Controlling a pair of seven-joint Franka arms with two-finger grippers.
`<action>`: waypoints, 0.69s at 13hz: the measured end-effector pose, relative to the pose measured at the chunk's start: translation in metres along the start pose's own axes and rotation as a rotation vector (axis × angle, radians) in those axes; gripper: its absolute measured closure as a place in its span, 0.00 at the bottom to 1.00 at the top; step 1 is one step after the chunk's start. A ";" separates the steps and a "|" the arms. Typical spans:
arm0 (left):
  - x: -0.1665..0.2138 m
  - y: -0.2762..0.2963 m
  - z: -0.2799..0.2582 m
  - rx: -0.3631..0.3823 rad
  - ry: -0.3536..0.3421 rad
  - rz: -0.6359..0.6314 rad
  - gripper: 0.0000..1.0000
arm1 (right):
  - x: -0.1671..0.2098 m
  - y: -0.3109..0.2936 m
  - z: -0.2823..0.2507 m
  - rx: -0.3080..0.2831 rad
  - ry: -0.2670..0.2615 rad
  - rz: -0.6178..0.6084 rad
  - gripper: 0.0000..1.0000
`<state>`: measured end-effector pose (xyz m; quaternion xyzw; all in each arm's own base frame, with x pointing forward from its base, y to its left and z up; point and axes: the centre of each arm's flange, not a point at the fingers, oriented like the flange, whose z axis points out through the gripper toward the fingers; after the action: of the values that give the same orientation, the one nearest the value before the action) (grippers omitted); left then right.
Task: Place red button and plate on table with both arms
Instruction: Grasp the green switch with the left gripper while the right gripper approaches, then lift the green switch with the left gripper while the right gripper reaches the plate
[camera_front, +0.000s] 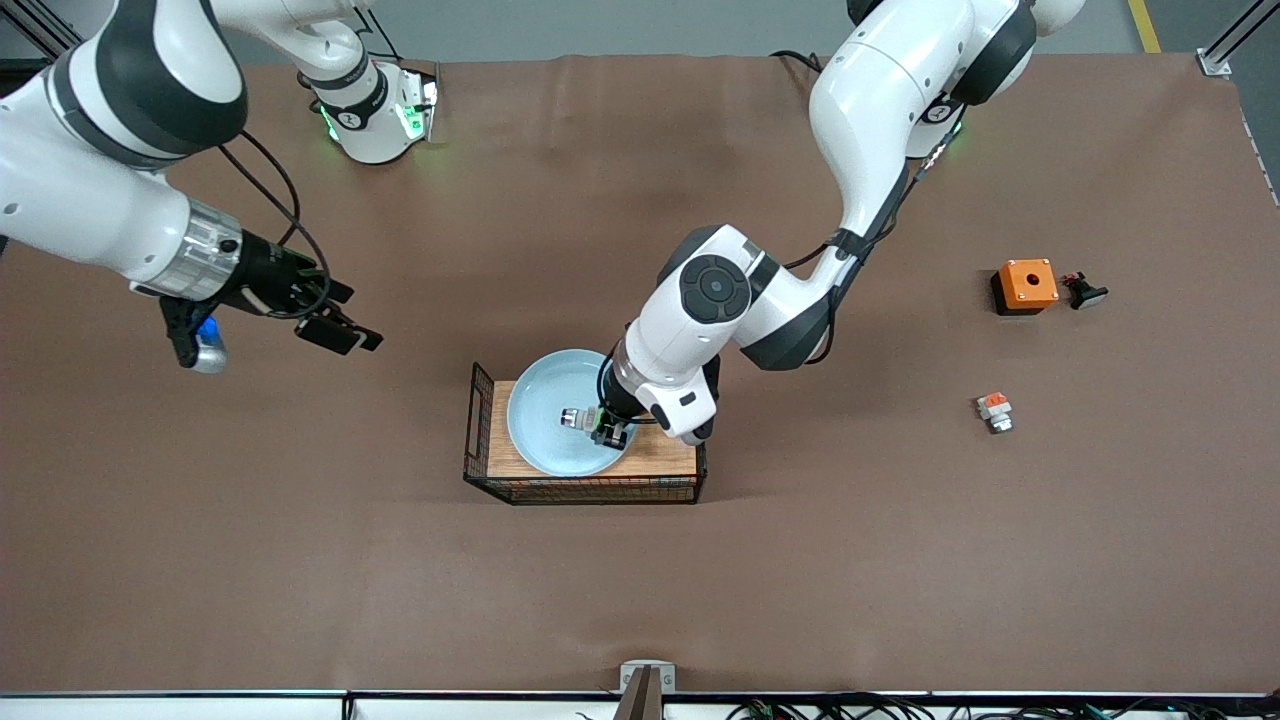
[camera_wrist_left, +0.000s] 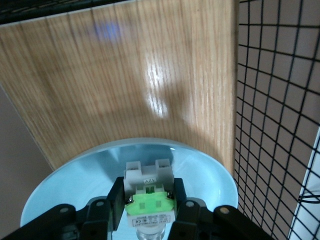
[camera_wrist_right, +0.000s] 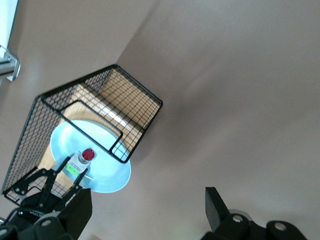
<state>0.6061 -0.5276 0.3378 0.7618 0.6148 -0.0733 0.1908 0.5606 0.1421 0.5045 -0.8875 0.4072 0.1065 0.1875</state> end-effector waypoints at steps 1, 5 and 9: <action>0.000 0.000 0.000 0.004 0.002 0.004 0.58 | -0.005 -0.002 0.007 -0.009 -0.006 -0.005 0.00; -0.012 -0.002 -0.045 0.106 0.042 0.054 0.58 | -0.017 -0.024 0.052 -0.013 0.007 0.009 0.00; -0.011 -0.003 -0.181 0.191 0.054 0.254 0.58 | -0.047 -0.041 0.074 -0.009 0.012 0.005 0.00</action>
<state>0.5788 -0.4685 0.5073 0.8497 0.5087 -0.0862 0.1088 0.5594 0.2298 0.4635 -0.8880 0.4101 0.1033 0.1807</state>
